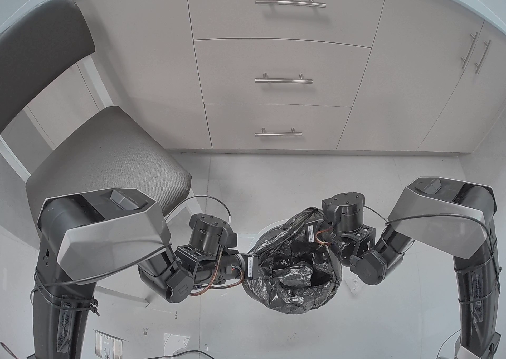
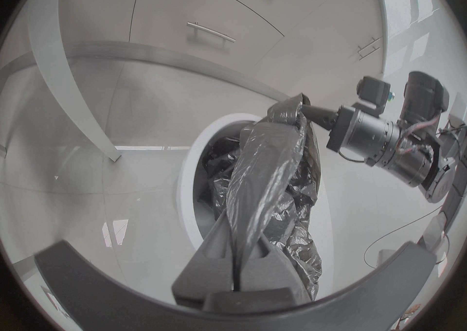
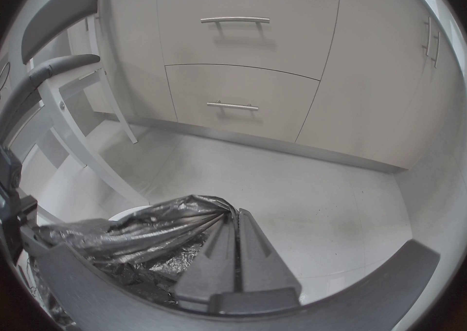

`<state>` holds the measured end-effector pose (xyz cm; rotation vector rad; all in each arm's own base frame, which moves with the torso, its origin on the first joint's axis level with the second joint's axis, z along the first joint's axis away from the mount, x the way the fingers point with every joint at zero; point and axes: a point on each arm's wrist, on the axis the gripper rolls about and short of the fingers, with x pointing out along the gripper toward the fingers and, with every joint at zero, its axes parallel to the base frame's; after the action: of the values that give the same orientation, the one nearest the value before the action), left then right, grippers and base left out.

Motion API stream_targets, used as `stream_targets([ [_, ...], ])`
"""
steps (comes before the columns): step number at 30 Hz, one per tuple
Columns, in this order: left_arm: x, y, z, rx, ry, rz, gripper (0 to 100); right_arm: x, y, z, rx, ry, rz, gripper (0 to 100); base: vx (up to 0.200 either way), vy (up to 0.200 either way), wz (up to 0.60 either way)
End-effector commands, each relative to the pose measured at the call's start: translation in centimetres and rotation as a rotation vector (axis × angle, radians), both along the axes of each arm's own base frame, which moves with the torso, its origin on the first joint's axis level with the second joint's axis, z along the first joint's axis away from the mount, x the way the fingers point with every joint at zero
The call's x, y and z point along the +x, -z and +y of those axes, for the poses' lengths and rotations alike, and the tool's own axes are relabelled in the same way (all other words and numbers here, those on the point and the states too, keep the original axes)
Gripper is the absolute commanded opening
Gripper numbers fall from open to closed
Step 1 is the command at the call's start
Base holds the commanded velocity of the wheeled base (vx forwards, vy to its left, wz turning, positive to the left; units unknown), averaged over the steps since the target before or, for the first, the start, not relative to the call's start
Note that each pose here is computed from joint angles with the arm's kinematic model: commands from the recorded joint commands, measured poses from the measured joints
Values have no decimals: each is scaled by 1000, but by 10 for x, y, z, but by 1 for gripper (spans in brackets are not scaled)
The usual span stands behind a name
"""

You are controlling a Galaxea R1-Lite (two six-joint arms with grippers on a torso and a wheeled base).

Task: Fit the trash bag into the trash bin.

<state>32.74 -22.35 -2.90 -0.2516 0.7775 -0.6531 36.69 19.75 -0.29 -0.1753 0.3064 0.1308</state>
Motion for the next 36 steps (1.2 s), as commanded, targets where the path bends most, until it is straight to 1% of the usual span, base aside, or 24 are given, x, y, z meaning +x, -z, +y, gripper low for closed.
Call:
stream_targets([
  [1,8,-1,2,-4,-13,-4,0,6,10,-5,-24,-7,-3,0,0,0,0],
  [5,10,-1,4,6,-18,5,0,13,17,-8,-30,-14,-37,0,0,0,0],
  [7,10,-1,5,12,-17,8,0,14,18,-9,-31,-16,-39,0,0,0,0],
  [11,8,0,6,54,11,6,0,14,23,-10,-31,-20,-30,0,0,0,0],
  [14,9,0,5,59,12,5,0,15,22,-11,-28,-18,-30,0,0,0,0],
  [18,10,0,5,70,9,22,0,16,21,-11,-7,-43,-46,0,0,0,0],
  [23,10,1,5,75,9,25,0,16,23,-10,-3,-44,-53,0,0,0,0],
  [24,10,0,5,75,9,25,100,16,25,-10,-1,-44,-52,0,0,0,0],
  [29,10,1,5,75,8,23,100,16,24,-10,2,-48,-53,0,0,0,0],
  [34,19,1,8,74,-12,25,100,16,25,-10,12,-49,-72,0,0,0,0],
  [36,26,0,10,88,-38,38,100,17,26,-9,13,-51,-78,0,0,0,0],
])
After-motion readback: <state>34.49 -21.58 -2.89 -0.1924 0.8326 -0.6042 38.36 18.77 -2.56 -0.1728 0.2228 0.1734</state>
